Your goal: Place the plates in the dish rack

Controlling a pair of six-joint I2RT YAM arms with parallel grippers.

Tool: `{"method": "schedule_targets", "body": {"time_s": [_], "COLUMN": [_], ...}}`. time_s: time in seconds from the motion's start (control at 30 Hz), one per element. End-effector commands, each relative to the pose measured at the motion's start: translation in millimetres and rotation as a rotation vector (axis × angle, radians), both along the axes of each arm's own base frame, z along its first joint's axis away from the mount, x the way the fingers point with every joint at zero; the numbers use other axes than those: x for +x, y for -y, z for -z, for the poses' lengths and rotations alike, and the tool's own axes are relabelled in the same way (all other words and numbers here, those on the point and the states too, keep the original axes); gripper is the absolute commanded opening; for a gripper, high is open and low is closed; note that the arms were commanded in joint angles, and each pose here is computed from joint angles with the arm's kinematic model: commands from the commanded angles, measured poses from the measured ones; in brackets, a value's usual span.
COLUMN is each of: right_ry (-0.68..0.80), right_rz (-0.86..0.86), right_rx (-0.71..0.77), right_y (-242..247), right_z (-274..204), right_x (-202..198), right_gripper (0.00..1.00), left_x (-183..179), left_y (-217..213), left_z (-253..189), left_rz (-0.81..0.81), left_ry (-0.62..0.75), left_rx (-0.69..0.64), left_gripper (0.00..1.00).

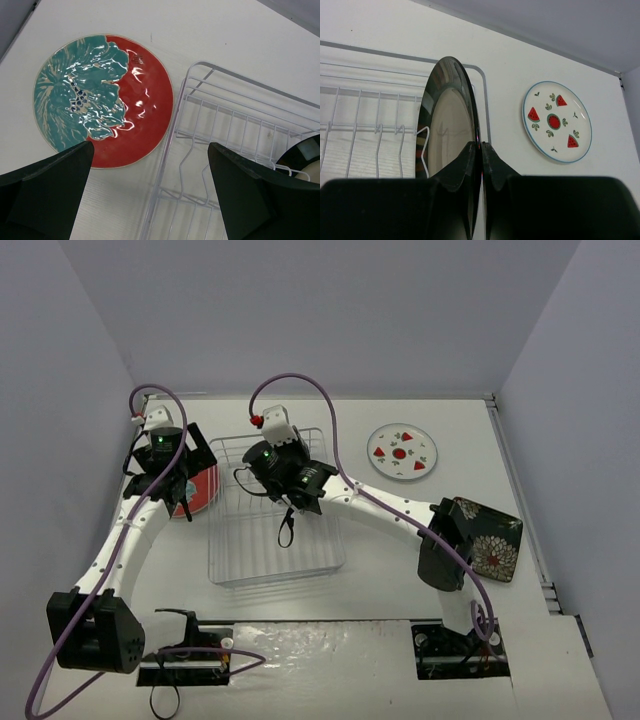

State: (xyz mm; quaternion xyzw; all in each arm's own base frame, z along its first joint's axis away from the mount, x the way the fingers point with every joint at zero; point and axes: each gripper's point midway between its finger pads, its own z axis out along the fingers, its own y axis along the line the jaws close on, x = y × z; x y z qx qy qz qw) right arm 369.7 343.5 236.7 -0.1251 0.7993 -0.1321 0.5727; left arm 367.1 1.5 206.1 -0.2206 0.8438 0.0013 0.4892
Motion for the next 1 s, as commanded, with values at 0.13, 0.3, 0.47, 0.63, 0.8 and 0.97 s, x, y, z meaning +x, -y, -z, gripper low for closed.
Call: {"method": "schedule_targets", "body": {"time_s": [0.13, 0.3, 0.47, 0.63, 0.8, 0.97], "right_ry": [0.101, 0.095, 0.077, 0.054, 0.011, -0.057], "right_rz": [0.088, 0.107, 0.091, 0.036, -0.129, -0.383], "right_rx": [0.194, 0.216, 0.237, 0.268, 0.334, 0.515], "right_y": [-1.6, 4.8, 7.0, -1.9, -16.4, -12.7], "right_z": [-34.0, -30.7, -28.0, -29.1, -51.5, -90.3], "right_x": [4.4, 3.9, 3.6, 3.4, 9.7, 16.5], "right_gripper": [0.03, 0.27, 0.64, 0.87, 0.97, 1.00], "left_x": [7.1, 7.1, 8.6, 9.8, 9.5, 8.1], "left_y": [-4.1, -4.4, -4.0, -3.1, -3.3, -8.7], "left_z": [-25.0, -24.5, -21.4, -18.4, -19.8, -21.3], "left_rz": [-0.023, -0.024, -0.023, -0.021, -0.022, -0.049], "left_ry": [0.072, 0.067, 0.064, 0.047, 0.050, 0.039], "left_rx": [0.000, 0.001, 0.001, 0.000, 0.001, 0.008], "left_gripper": [0.97, 0.97, 0.97, 0.97, 0.97, 0.97]}}
